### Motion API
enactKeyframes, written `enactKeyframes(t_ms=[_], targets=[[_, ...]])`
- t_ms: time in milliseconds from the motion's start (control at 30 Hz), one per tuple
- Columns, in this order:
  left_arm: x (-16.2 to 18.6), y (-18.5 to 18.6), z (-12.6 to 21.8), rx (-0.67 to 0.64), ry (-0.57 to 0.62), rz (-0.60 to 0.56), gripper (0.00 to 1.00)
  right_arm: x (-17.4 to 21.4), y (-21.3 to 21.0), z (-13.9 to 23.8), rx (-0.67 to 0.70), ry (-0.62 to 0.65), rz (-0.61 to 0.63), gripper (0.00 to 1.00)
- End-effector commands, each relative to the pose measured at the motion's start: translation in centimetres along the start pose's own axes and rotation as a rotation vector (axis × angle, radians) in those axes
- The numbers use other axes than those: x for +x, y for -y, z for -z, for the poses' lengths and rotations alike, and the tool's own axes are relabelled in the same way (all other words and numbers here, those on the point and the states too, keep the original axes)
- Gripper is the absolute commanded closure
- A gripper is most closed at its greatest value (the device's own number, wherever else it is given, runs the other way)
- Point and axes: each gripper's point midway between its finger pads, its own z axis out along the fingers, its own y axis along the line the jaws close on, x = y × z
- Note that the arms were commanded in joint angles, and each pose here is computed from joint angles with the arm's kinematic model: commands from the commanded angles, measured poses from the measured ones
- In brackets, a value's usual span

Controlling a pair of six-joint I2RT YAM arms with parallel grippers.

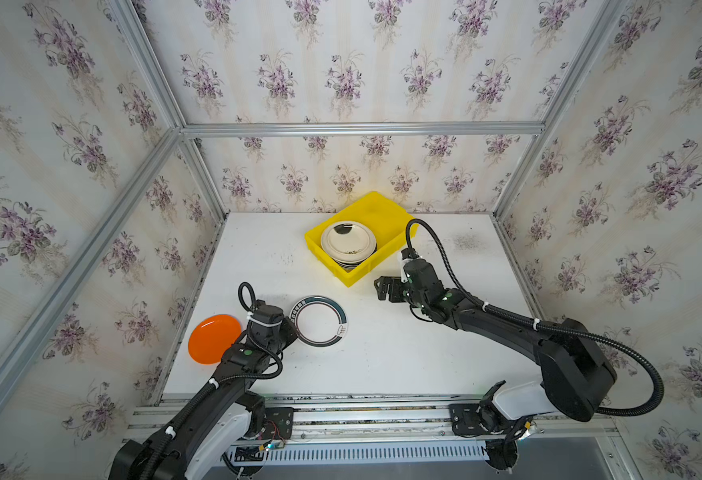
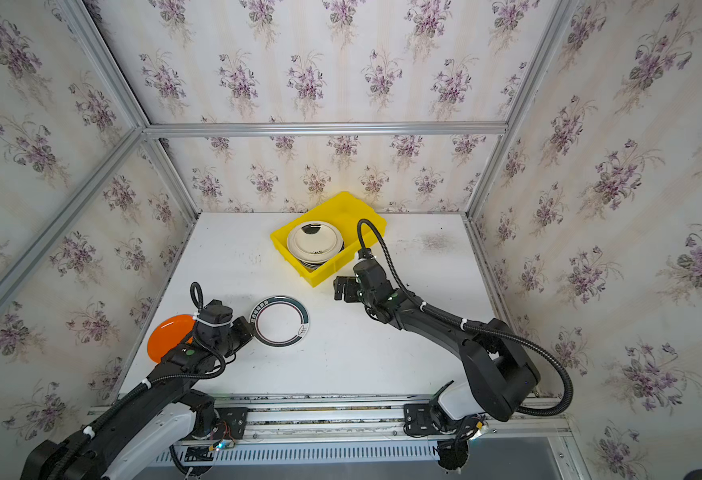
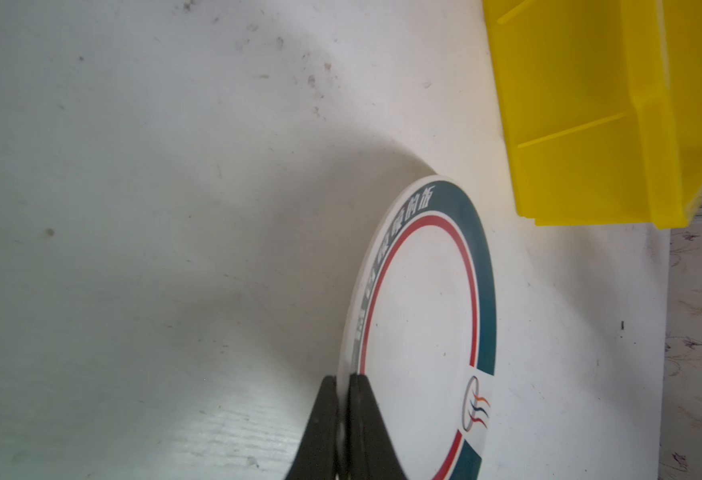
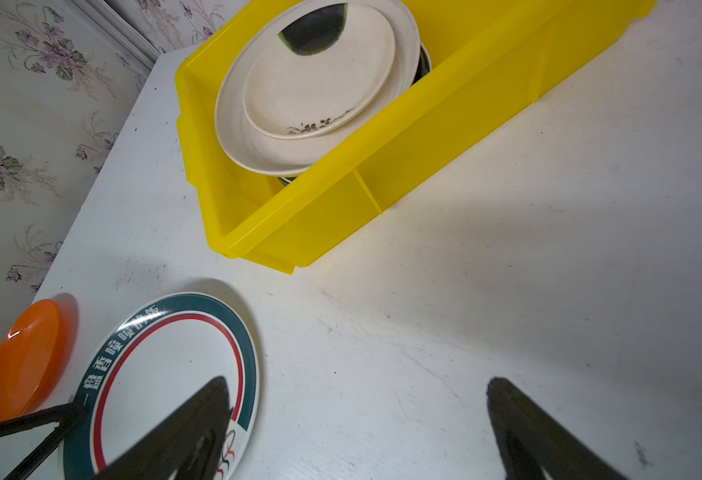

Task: Place the plates into the plastic bin on the countertop
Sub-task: 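Lift the green-rimmed plate upright with the left gripper, then hold the plate up with the left gripper while the right gripper grasps its rim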

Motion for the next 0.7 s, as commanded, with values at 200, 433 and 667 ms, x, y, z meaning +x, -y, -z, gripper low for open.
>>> enactKeyframes(t_ms=[200, 433, 667], targets=[[-2.1, 4.3, 4.2, 0.173, 0.058, -0.055, 1.00, -0.3, -1.7, 0.1, -0.097, 0.002, -0.058, 0.01], [-3.4, 6.9, 7.5, 0.270, 0.106, -0.090, 1.00, 0.2, -3.0, -0.4, -0.288, -0.023, -0.179, 0.01], [-5.1, 9.1, 9.8, 0.331, 0.166, -0.152, 1.00, -0.2, -4.7, -0.3, -0.423, -0.033, -0.203, 0.01]])
